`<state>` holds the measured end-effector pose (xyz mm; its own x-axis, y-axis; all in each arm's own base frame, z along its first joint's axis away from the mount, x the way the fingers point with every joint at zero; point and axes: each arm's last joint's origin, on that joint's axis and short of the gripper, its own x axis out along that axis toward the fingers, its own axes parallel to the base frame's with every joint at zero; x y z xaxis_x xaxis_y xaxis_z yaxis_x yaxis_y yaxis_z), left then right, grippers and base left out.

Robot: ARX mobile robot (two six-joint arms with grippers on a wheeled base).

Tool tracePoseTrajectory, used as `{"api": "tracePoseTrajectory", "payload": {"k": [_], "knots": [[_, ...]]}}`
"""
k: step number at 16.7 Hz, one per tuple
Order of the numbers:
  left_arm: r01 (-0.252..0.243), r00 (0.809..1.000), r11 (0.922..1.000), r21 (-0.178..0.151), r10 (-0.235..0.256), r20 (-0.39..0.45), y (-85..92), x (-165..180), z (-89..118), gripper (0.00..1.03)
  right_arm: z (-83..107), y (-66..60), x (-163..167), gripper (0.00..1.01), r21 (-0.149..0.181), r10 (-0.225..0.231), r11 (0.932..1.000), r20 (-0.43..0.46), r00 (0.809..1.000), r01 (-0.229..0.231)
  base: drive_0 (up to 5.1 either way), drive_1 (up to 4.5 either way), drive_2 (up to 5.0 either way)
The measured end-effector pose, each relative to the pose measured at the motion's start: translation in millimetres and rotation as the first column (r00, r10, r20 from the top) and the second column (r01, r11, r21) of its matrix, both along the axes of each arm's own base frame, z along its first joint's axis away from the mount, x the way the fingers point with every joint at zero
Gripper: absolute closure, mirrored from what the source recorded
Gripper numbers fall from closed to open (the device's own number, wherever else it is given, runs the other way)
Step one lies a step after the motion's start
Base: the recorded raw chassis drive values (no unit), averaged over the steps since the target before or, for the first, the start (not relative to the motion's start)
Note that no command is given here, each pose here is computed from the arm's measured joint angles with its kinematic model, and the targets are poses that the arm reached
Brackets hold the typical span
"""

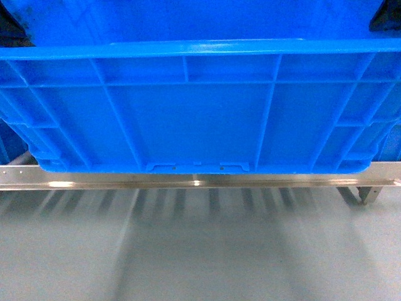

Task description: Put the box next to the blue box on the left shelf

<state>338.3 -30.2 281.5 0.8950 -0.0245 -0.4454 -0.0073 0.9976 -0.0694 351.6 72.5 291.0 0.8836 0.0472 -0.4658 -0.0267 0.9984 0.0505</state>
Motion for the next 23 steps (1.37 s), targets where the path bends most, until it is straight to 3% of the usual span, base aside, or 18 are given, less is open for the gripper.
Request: {"api": "tracePoseTrajectory", "payload": {"k": [20, 23], "knots": [[0.008, 1.000, 1.0000, -0.001, -0.008, -0.007, -0.2, -0.2, -0.8, 0.93, -0.4, -0.1, 0.0, 0.79, -0.004, -0.001, 1.0000, -0.001, 1.000, 0.001, 0.0, 0.00, 0.0], [0.041, 0.999, 0.9989, -0.020, -0.041, -0.008, -1.3, -0.3, -0.8, 0.95, 0.0, -2.6, 0.7, 0.80, -0.013, -0.008, 0.9999, 0.004, 1.000, 0.008, 0.0, 0.00, 0.0]]}}
